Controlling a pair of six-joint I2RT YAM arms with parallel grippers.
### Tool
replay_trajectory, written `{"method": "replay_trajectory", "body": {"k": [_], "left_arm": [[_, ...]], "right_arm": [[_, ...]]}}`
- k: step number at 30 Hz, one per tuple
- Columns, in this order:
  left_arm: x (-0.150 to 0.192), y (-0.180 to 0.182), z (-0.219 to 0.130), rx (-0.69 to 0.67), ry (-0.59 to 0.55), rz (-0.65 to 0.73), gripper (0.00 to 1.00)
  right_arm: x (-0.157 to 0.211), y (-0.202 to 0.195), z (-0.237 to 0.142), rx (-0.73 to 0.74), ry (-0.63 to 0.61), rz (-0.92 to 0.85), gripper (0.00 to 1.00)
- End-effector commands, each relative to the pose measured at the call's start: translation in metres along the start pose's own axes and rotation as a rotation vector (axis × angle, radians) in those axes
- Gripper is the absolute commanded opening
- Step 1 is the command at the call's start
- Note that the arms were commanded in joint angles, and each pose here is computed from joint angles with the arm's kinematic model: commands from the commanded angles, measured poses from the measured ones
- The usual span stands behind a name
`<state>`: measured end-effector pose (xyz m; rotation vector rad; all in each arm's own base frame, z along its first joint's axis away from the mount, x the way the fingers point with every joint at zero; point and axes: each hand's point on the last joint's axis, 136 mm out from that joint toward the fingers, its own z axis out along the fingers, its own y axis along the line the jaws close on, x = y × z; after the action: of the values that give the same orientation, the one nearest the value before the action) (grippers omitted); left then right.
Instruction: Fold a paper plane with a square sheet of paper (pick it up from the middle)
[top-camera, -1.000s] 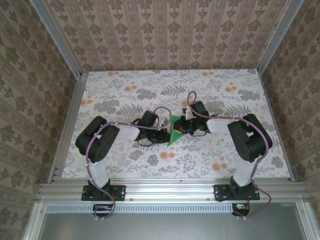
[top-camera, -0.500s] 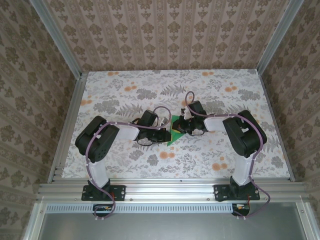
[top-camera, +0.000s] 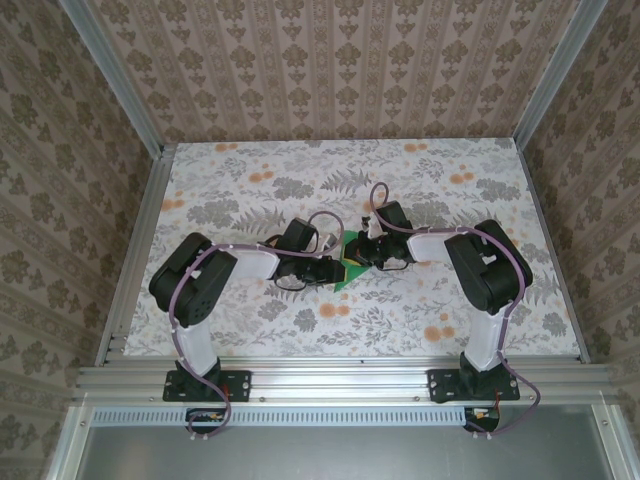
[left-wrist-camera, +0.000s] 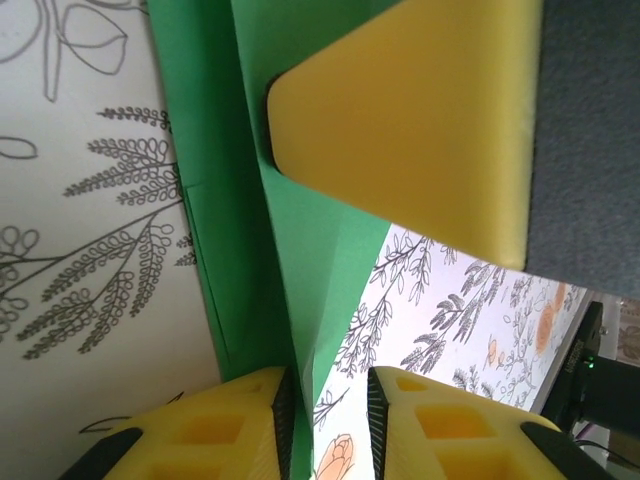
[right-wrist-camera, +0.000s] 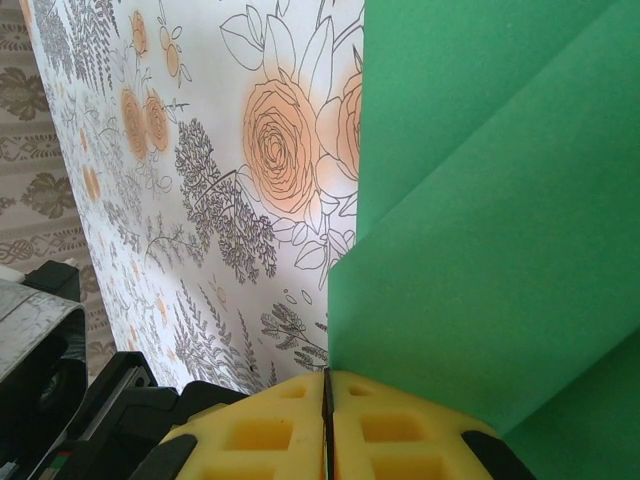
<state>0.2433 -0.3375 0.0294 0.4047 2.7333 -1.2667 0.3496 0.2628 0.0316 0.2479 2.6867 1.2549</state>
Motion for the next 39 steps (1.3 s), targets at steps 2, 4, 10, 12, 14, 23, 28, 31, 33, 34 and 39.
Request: {"method": "replay_trajectory", "body": {"k": [2,4,10,12,14,23,28,31,33,34,39], "left_arm": [[0.005,0.014,-0.006,-0.108,0.012,0.021,0.29],[0.006,0.014,-0.006,-0.109,0.017,0.029,0.28],[0.007,0.016,-0.005,-0.137,0.029,0.038,0.18],[0.007,0.017,-0.005,-0.144,0.030,0.040,0.13],[0.008,0.017,-0.004,-0.144,0.030,0.039,0.08],[0.007,0.019,-0.003,-0.101,0.012,-0.001,0.00],[0.006,0.020,-0.005,-0.082,0.005,-0.017,0.00],[0.007,0.020,-0.005,-0.076,0.004,-0.024,0.00],[0.006,0.020,-0.005,-0.072,0.002,-0.027,0.00],[0.006,0.019,-0.005,-0.069,0.002,-0.026,0.00],[0.006,0.019,-0.005,-0.063,0.001,-0.031,0.00]], "right_arm": [[-0.008,0.003,0.003,-0.010,-0.013,0.006,0.10],[-0.008,0.002,0.004,-0.009,-0.011,0.007,0.10],[-0.009,0.004,0.004,-0.014,-0.012,0.007,0.10],[-0.010,0.004,0.004,-0.014,-0.012,0.008,0.10],[-0.009,0.004,0.004,-0.014,-0.012,0.009,0.10],[-0.008,0.017,-0.010,-0.022,-0.020,-0.027,0.13],[-0.007,0.022,-0.024,-0.021,-0.040,-0.047,0.15],[-0.006,0.024,-0.027,-0.031,-0.042,-0.053,0.15],[-0.004,0.024,-0.027,-0.035,-0.038,-0.051,0.14],[-0.003,0.023,-0.025,-0.034,-0.032,-0.050,0.13],[-0.003,0.019,-0.018,-0.042,-0.019,-0.034,0.11]]}}
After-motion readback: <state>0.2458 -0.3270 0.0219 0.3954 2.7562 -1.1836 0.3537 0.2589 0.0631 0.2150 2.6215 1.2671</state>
